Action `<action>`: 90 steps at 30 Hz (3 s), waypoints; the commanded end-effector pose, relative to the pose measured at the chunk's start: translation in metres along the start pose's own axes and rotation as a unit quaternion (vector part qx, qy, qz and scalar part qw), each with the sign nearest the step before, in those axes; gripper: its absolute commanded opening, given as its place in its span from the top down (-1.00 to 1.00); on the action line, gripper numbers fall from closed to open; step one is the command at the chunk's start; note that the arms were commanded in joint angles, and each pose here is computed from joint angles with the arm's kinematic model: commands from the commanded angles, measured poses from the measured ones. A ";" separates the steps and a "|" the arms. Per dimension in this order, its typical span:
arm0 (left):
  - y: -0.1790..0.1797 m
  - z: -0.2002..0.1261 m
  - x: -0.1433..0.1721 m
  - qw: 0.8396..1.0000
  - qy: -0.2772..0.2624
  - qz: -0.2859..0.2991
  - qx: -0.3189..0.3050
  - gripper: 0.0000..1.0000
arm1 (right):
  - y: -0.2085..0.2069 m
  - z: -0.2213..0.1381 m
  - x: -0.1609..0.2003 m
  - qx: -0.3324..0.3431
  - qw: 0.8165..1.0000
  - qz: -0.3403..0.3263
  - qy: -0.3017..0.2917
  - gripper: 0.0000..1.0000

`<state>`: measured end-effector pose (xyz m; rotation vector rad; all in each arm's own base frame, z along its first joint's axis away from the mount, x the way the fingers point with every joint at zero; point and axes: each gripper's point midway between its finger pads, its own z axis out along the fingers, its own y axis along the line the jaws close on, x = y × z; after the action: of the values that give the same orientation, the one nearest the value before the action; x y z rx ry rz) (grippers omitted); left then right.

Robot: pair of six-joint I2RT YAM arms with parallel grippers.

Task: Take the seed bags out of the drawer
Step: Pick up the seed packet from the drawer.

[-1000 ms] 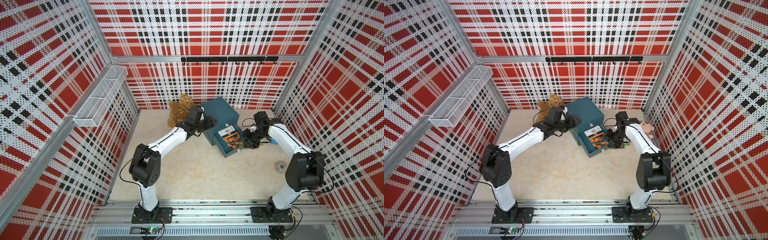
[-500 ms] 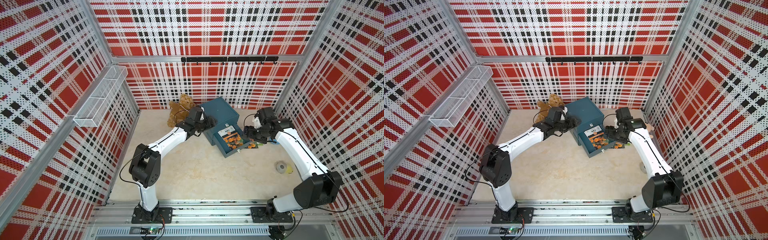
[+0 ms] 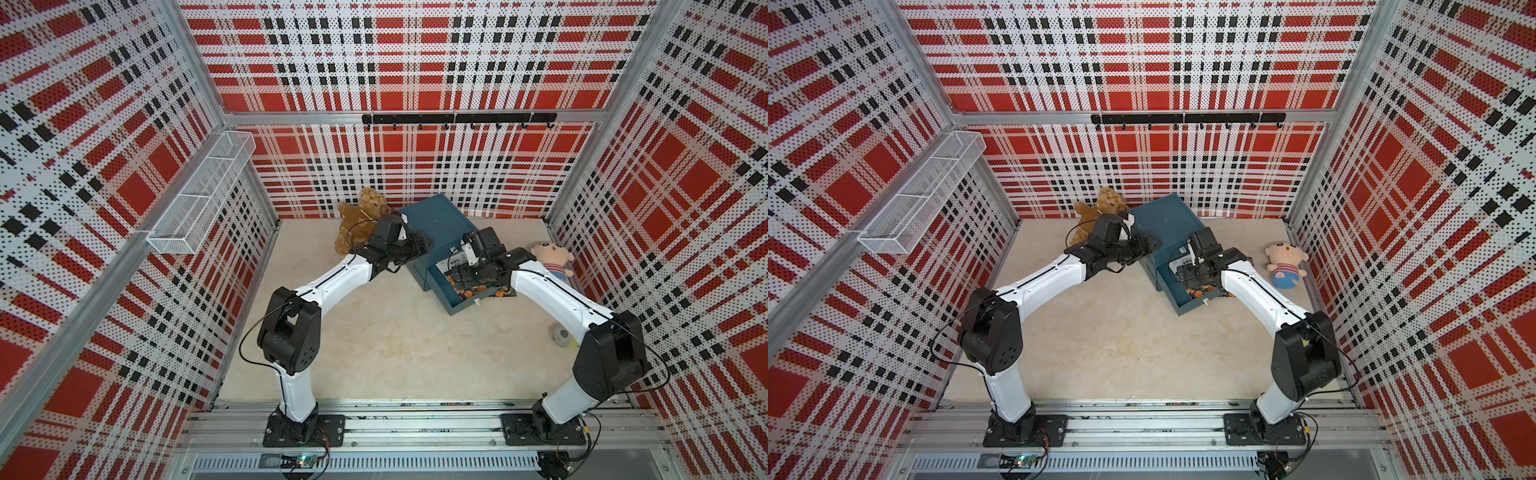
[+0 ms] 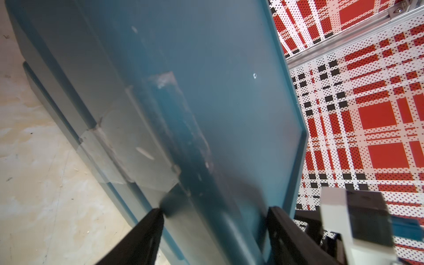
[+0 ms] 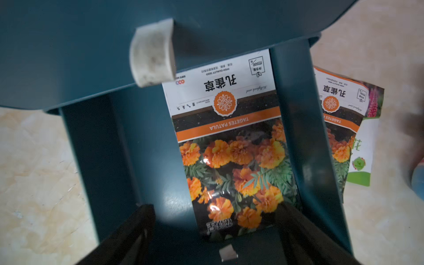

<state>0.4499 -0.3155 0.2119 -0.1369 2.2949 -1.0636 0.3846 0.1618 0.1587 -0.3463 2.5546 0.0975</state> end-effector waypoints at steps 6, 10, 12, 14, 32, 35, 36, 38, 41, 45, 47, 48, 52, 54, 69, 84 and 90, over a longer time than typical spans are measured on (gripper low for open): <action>0.059 0.014 0.037 0.994 0.074 -0.028 -0.079 -0.51 | 0.002 0.029 -0.009 0.012 1.000 -0.020 -0.007 -0.78; 0.060 0.015 0.037 0.994 0.076 -0.028 -0.080 -0.51 | 0.000 0.042 -0.002 0.022 1.000 -0.016 0.006 -0.74; 0.061 0.016 0.038 0.993 0.078 -0.028 -0.080 -0.51 | 0.000 0.047 0.000 0.023 1.000 -0.012 0.008 -0.73; 0.062 0.016 0.039 0.993 0.080 -0.027 -0.081 -0.51 | 0.000 0.052 0.002 0.025 1.000 -0.009 0.012 -0.72; 0.063 0.012 0.037 0.993 0.077 -0.026 -0.084 -0.51 | 0.003 0.070 0.018 0.034 0.999 0.023 0.022 -0.25; 0.064 0.011 0.037 0.993 0.077 -0.027 -0.086 -0.51 | 0.002 0.068 0.020 0.033 0.999 0.035 0.013 -0.14; 0.064 0.011 0.037 0.993 0.076 -0.027 -0.086 -0.51 | 0.003 0.066 0.020 0.031 0.999 0.039 0.009 -0.21; 0.064 0.011 0.037 0.993 0.076 -0.027 -0.088 -0.51 | 0.004 0.062 0.018 0.025 0.999 0.046 -0.002 -0.30; 0.065 0.011 0.037 0.993 0.075 -0.027 -0.089 -0.51 | 0.004 0.057 0.012 0.023 0.998 0.054 -0.013 -0.45; 0.064 0.010 0.036 0.993 0.075 -0.027 -0.089 -0.51 | 0.006 0.057 0.007 0.018 0.998 0.059 -0.014 -0.62; 0.063 0.010 0.036 0.993 0.074 -0.026 -0.088 -0.51 | 0.008 0.060 0.009 0.013 0.998 0.061 -0.009 -0.66; 0.063 0.010 0.036 0.993 0.073 -0.027 -0.089 -0.51 | 0.010 0.062 0.009 0.010 0.998 0.063 -0.007 -0.67; 0.063 0.009 0.037 0.993 0.074 -0.027 -0.090 -0.51 | 0.014 0.073 0.016 0.003 0.997 0.071 0.009 -0.68; 0.064 0.009 0.037 0.993 0.074 -0.028 -0.090 -0.51 | 0.014 0.078 0.019 0.003 0.997 0.075 0.015 -0.61; 0.065 0.008 0.038 0.992 0.077 -0.026 -0.094 -0.51 | 0.018 0.086 0.021 -0.006 0.995 0.094 0.022 -0.03; 0.063 0.010 0.037 0.992 0.078 -0.025 -0.091 -0.51 | 0.018 0.075 0.018 -0.006 0.996 0.081 0.028 -0.61; 0.063 0.010 0.037 0.992 0.078 -0.024 -0.091 -0.51 | 0.012 0.092 0.039 0.016 0.996 0.070 0.060 -0.63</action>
<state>0.4550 -0.3110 0.2109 -0.1368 2.3059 -1.0812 0.4154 0.1854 0.0988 -0.1140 2.5663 0.1809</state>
